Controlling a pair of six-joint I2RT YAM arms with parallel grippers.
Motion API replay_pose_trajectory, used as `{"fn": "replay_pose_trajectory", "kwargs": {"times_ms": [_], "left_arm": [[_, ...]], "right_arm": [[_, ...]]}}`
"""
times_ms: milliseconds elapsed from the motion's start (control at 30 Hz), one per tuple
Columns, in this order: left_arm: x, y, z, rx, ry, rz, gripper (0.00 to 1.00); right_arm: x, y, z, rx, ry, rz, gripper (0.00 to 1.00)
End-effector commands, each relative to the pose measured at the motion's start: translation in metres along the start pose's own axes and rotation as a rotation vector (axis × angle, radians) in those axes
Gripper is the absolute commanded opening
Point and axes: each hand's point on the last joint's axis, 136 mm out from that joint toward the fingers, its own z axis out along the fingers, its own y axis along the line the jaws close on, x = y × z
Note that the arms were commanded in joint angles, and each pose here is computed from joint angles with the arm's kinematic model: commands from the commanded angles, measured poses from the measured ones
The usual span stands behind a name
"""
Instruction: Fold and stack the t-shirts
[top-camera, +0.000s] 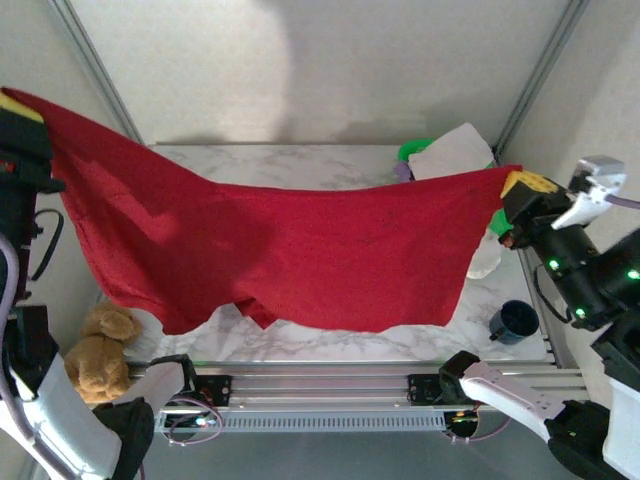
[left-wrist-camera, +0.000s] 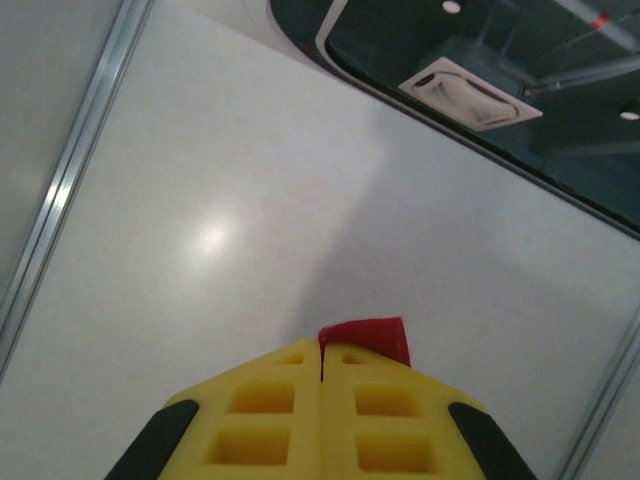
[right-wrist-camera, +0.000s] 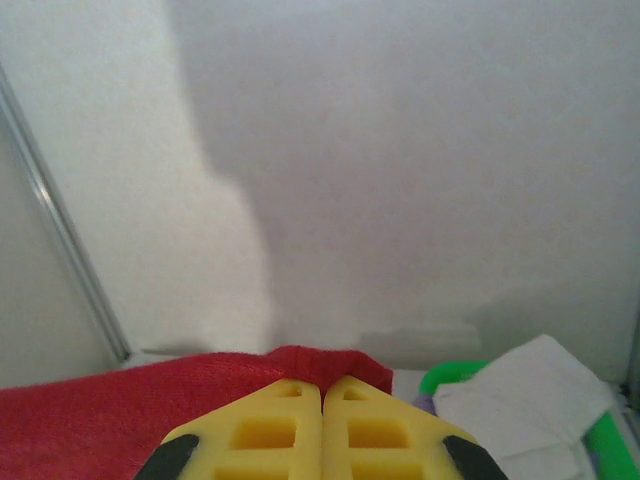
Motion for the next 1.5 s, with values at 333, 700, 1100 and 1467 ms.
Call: {"fn": "replay_pose_trajectory", "kwargs": {"times_ms": [333, 700, 1100, 1467], "left_arm": [[0.021, 0.033, 0.047, -0.065, -0.001, 0.072, 0.0], [0.015, 0.038, 0.058, -0.08, -0.046, 0.102, 0.0], [-0.059, -0.009, 0.0, -0.011, -0.249, 0.128, 0.0], [-0.065, -0.011, -0.022, -0.035, -0.276, 0.147, 0.0]], "right_arm": [[0.004, 0.008, 0.058, 0.083, 0.034, -0.124, 0.0], [-0.012, 0.023, 0.062, 0.02, 0.016, -0.132, 0.0], [-0.048, 0.025, -0.003, -0.117, -0.097, -0.055, 0.0], [-0.062, 0.019, -0.023, -0.125, -0.141, -0.02, 0.0]]}}
